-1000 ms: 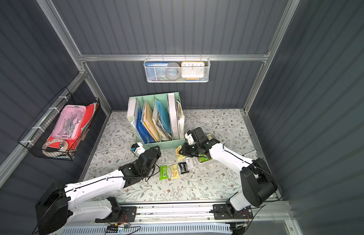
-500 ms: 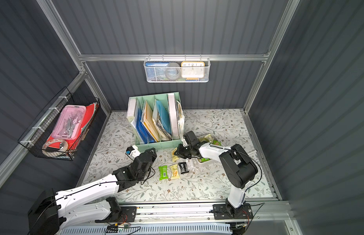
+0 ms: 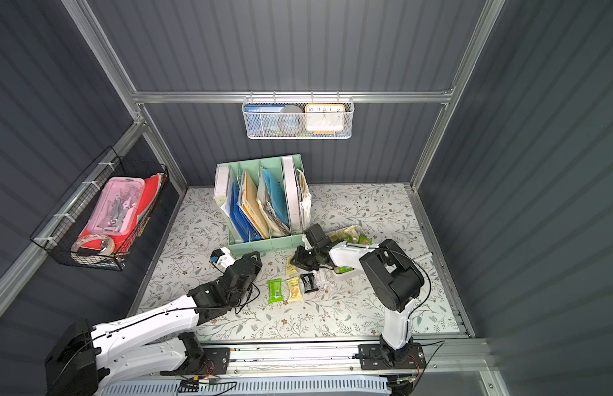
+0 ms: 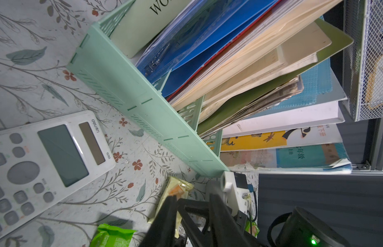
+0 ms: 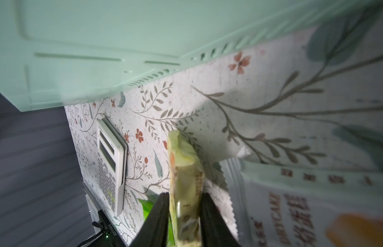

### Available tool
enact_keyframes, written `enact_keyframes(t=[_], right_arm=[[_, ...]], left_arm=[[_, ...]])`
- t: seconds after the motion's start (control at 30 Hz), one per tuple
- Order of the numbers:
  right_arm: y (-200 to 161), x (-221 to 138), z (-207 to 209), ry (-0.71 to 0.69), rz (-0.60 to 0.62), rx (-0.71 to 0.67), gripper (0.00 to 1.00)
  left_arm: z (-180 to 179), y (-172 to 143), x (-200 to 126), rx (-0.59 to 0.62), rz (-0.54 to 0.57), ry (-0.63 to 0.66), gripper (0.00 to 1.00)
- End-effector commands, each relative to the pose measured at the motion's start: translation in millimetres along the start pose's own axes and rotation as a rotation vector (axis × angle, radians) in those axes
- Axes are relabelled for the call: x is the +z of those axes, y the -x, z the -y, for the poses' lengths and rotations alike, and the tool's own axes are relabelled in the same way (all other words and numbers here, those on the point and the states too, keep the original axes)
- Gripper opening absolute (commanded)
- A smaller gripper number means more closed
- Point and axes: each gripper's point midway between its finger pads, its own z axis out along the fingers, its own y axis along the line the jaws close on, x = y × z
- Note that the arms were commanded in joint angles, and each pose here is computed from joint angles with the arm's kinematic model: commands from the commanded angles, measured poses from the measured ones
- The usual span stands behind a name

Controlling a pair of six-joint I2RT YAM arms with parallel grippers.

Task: Take the cookies out of the storage box
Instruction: Place the cookie at the center of the board.

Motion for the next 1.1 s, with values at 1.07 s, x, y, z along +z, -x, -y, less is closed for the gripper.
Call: enact_keyframes(t=[1.07], right_arm=[[68.5,-228.0,144.8,-0.862,0.468,-0.057,0.55]], left_arm=[[10.3,-10.0,13.4,0.042,-0.013,-0.013,0.31]])
